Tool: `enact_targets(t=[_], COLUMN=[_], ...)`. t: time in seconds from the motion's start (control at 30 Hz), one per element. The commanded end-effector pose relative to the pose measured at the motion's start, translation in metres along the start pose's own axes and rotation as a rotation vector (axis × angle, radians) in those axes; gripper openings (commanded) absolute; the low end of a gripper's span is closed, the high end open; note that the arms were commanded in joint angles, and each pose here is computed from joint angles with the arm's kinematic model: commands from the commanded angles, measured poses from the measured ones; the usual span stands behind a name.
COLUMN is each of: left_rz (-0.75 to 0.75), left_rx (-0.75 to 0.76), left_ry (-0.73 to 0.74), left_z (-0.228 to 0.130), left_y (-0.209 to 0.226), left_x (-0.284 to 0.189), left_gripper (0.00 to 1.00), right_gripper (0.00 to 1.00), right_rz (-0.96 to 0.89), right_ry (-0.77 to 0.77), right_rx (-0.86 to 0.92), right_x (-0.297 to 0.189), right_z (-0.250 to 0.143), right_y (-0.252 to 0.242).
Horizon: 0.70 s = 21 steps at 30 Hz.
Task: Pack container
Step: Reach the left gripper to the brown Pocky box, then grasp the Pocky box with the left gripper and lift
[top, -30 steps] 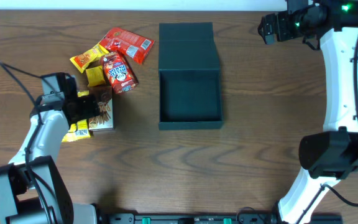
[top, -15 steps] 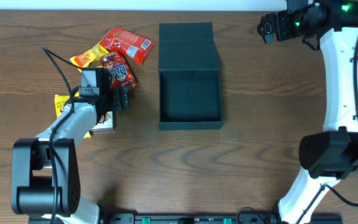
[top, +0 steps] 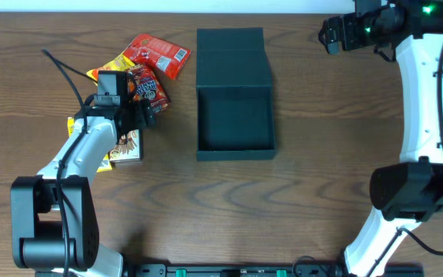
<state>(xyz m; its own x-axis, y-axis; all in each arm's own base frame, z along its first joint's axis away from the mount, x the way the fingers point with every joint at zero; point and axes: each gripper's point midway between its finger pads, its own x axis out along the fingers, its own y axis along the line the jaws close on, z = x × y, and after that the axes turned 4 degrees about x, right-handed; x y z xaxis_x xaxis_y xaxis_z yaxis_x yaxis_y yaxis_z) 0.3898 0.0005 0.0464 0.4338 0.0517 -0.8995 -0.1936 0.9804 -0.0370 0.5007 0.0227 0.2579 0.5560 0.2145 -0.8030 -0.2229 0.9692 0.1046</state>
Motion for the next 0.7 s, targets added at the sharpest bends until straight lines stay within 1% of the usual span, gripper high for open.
enact_targets(t=[0.0, 0.17, 0.3, 0.43, 0.67], left_rz=[0.029, 0.041, 0.110, 0.127, 0.166], left_rx=[-0.036, -0.076, -0.128, -0.163, -0.182], left_ry=[0.018, 0.057, 0.069, 0.082, 0.075], left_z=[-0.003, -0.012, -0.017, -0.021, -0.021], left_y=[0.004, 0.005, 0.018, 0.021, 0.032], left_x=[-0.001, 0.008, 0.009, 0.008, 0.008], left_gripper=[0.95, 0.95, 0.95, 0.95, 0.95], right_gripper=[0.99, 0.99, 0.99, 0.99, 0.99], right_rz=[0.012, 0.012, 0.013, 0.013, 0.014], right_ry=[-0.032, -0.035, -0.030, -0.025, -0.026], right_rx=[-0.009, -0.009, -0.009, -0.007, -0.005], right_x=[-0.012, -0.012, -0.012, -0.012, -0.011], right_z=[0.007, 0.008, 0.007, 0.006, 0.006], right_y=[0.008, 0.008, 0.008, 0.009, 0.009])
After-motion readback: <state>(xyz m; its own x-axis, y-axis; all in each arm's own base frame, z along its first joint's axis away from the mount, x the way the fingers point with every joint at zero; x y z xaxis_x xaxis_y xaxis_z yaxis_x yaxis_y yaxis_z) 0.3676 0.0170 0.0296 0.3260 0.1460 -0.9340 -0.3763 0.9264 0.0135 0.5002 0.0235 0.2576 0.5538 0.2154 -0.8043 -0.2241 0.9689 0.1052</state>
